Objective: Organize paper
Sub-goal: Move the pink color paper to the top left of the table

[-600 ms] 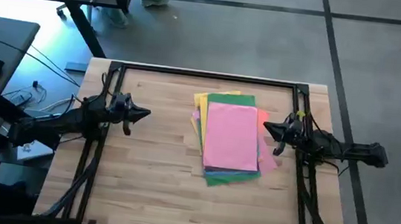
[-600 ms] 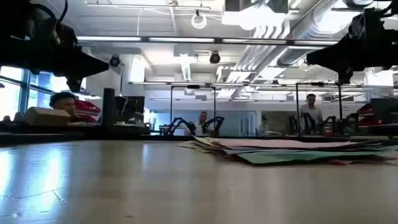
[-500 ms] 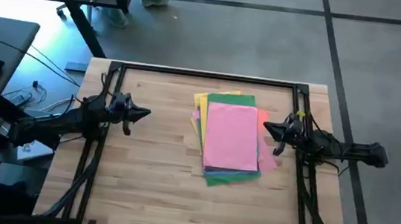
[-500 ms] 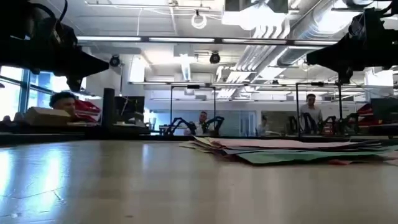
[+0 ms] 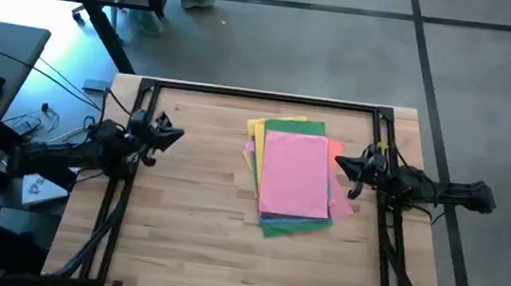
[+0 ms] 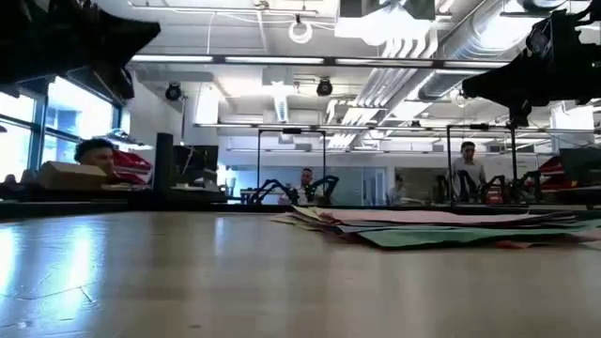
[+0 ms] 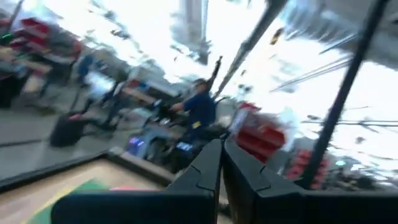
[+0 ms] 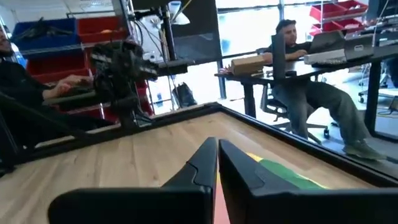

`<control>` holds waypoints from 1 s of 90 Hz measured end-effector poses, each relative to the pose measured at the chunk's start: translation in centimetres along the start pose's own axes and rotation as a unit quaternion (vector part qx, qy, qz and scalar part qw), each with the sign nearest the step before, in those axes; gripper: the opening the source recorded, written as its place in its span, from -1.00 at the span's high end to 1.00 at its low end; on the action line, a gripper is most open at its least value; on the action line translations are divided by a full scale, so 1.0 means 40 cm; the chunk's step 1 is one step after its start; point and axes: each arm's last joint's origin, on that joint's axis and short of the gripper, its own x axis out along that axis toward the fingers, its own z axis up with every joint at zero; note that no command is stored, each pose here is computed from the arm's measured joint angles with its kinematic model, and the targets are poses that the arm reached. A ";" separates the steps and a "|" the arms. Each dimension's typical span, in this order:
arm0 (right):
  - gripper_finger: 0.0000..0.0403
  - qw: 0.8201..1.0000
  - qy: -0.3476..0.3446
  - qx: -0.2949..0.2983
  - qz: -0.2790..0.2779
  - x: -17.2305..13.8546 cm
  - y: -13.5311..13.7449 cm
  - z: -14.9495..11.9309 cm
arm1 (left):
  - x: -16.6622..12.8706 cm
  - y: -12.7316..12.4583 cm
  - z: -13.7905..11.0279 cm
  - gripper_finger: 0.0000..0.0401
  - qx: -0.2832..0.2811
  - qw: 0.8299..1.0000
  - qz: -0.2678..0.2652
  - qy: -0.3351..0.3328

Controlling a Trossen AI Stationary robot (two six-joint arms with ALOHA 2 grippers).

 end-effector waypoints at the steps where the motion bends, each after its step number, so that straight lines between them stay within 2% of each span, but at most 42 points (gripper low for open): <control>1: 1.00 1.000 0.001 0.001 0.000 0.001 0.000 -0.001 | 0.003 -0.002 -0.001 1.00 0.002 1.000 0.001 0.001; 16: 1.00 1.000 0.011 0.020 0.018 0.010 0.007 -0.003 | 0.070 -0.034 -0.026 1.00 0.023 0.998 0.020 0.061; 26: 0.95 1.000 0.012 0.018 0.019 0.020 0.011 -0.003 | 0.134 -0.070 -0.047 1.00 0.068 0.991 0.021 0.112; 36: 0.79 1.000 0.020 0.005 0.008 0.031 0.014 -0.008 | 0.205 -0.104 -0.071 1.00 0.123 0.981 0.002 0.153; 49: 0.47 1.000 0.011 0.006 -0.019 0.042 0.015 -0.005 | 0.286 -0.123 -0.115 0.96 0.165 0.967 -0.006 0.195; 65: 0.18 0.999 0.012 -0.015 -0.027 0.054 0.027 0.045 | 0.369 -0.121 -0.181 0.69 0.208 0.949 -0.002 0.237; 76: 0.06 0.997 0.054 -0.053 -0.023 0.057 0.038 0.091 | 0.419 -0.118 -0.227 0.41 0.243 0.935 -0.004 0.259; 90: 0.01 0.990 0.115 -0.073 -0.027 0.054 0.048 0.134 | 0.465 -0.107 -0.293 0.11 0.286 0.899 -0.006 0.331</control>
